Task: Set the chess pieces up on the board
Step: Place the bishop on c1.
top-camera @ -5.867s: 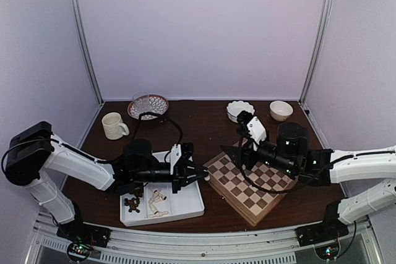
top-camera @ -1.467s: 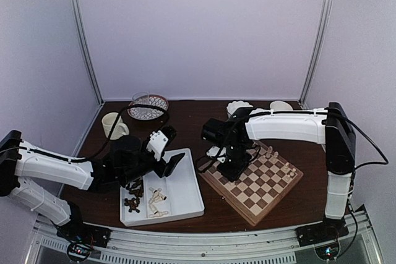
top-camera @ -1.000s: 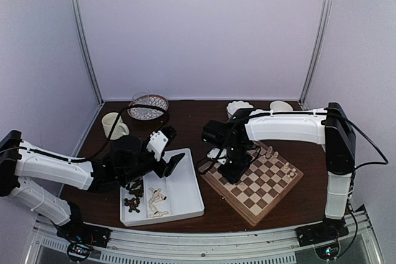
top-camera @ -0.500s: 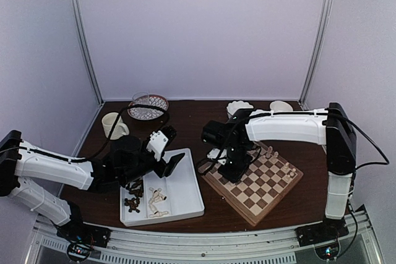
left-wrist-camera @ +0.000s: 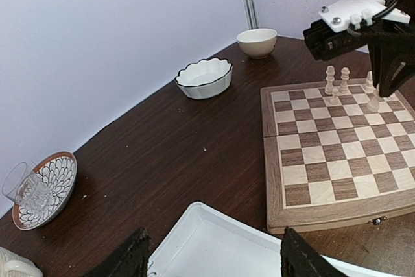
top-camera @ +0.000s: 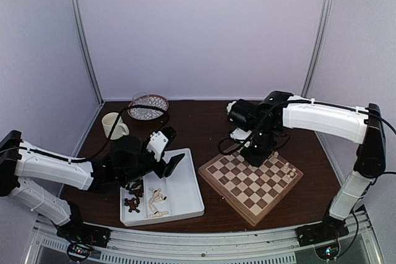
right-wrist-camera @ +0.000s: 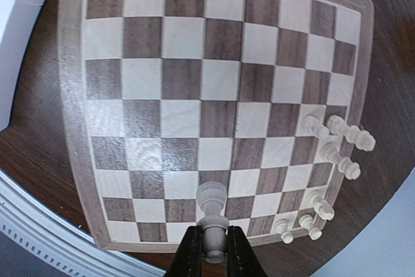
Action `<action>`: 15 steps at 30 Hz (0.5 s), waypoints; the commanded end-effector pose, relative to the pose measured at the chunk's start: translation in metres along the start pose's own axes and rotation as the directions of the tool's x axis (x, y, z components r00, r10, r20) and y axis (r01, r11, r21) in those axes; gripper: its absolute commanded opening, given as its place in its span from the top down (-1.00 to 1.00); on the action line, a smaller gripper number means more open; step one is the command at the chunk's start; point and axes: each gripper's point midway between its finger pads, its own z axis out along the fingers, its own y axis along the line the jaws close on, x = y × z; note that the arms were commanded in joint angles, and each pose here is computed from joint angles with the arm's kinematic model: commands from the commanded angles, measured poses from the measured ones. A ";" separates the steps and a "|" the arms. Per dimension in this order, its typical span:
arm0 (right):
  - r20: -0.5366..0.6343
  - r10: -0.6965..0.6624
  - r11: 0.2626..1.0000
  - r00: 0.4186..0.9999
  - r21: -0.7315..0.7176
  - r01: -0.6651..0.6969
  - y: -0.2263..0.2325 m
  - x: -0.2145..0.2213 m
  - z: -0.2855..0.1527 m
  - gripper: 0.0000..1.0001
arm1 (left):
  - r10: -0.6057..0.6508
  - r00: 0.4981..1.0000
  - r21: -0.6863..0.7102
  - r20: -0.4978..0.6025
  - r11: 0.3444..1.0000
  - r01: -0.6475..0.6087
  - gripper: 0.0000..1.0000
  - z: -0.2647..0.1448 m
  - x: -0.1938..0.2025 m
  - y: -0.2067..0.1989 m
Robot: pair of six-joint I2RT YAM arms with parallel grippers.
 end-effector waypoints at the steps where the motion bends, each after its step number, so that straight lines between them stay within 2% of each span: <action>1: -0.008 0.102 0.992 0.995 0.080 -0.101 -0.039 0.021 -0.008 0.76 | -0.010 0.999 0.007 0.054 1.000 0.009 -0.38 -0.004 -0.014 0.001; 9: 0.028 0.236 0.968 0.971 0.082 -0.237 -0.079 0.039 -0.017 0.76 | -0.020 0.998 0.019 0.055 1.000 0.019 -0.38 -0.004 -0.015 -0.001; 15: -0.003 0.296 0.952 0.955 0.081 -0.295 -0.096 0.044 -0.007 0.77 | -0.026 0.998 0.023 0.055 0.999 0.025 -0.38 -0.004 -0.014 -0.001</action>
